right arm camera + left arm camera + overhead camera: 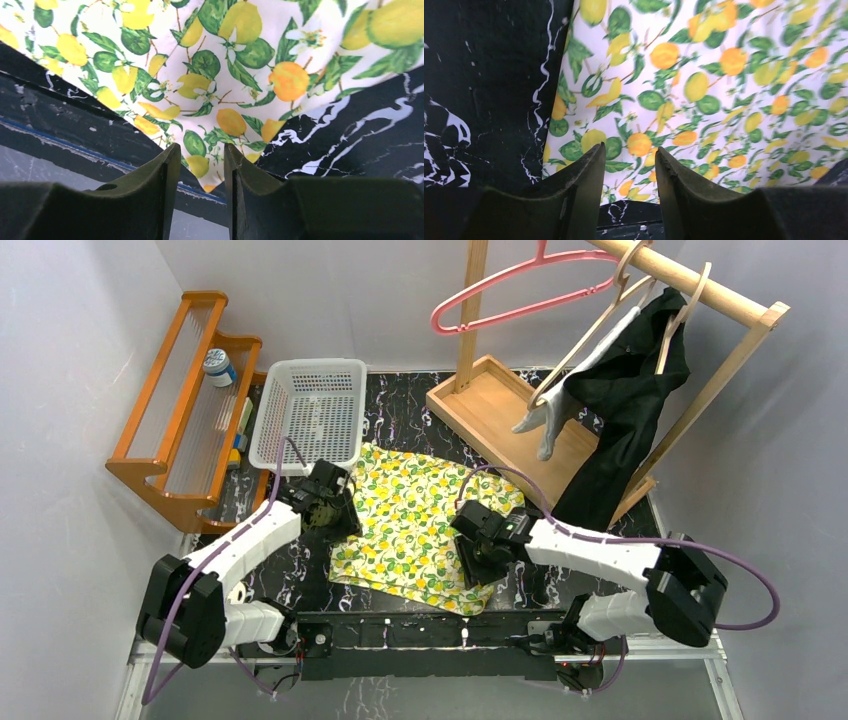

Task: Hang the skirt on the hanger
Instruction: Adjust the skirt at the center of the board.

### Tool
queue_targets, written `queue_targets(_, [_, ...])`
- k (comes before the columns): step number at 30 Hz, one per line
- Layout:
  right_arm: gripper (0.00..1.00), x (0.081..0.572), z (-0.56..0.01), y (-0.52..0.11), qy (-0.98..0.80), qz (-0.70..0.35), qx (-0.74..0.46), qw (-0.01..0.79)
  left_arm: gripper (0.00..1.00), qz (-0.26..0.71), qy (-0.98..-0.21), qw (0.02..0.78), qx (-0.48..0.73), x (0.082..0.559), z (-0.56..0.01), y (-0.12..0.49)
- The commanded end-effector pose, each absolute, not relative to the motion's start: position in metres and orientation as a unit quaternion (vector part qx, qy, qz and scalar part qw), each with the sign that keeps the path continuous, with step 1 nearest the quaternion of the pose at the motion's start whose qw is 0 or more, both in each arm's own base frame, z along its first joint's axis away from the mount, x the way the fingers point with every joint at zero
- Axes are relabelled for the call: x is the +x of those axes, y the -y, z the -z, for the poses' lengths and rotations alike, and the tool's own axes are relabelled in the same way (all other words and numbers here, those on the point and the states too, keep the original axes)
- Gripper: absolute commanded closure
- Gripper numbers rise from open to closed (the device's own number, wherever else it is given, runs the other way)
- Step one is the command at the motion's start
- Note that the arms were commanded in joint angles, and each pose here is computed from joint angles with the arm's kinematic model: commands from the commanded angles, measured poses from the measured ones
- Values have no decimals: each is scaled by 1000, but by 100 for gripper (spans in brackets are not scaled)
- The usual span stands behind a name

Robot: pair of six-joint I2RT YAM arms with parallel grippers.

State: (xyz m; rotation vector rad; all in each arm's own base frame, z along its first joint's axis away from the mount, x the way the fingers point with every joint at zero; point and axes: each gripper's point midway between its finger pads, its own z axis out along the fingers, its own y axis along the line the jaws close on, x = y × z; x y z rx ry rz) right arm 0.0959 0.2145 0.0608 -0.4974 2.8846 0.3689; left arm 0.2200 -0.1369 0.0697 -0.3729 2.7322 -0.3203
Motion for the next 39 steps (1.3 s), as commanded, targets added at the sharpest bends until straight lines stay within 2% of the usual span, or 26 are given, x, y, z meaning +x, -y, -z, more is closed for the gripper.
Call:
queue_targets(1, [55, 84, -40, -213, -979, -118, -154, 56, 61, 93, -978, 119, -145, 186, -34, 127])
queue_targets(8, [55, 67, -21, -175, -994, -50, -95, 26, 62, -4, -981, 77, -176, 158, -9, 92])
queue_targets(15, [58, 68, -32, -142, -997, 59, -52, 19, 60, -42, -976, 147, -155, 198, -60, 82])
queue_targets(18, [57, 90, -53, -161, -995, 33, -66, 67, 62, -34, -976, 166, -134, 213, -79, 87])
queue_targets(24, [45, 149, -105, -216, -970, -62, -128, 197, 55, 126, -965, 218, -69, 255, -112, 151])
queue_targets(31, [45, 219, -92, -194, -977, -20, -59, 204, 55, 158, -962, 219, -31, 287, -93, 190])
queue_targets(35, [48, 246, -78, -181, -977, -10, -32, 212, 55, 124, -969, 211, 18, 289, -65, 203])
queue_targets(37, [58, 256, -68, -173, -977, 7, -25, 210, 56, 103, -975, 195, 29, 288, -48, 202])
queue_targets(39, [63, 267, -63, -163, -976, 36, -14, 213, 57, 77, -980, 182, 35, 288, -34, 196])
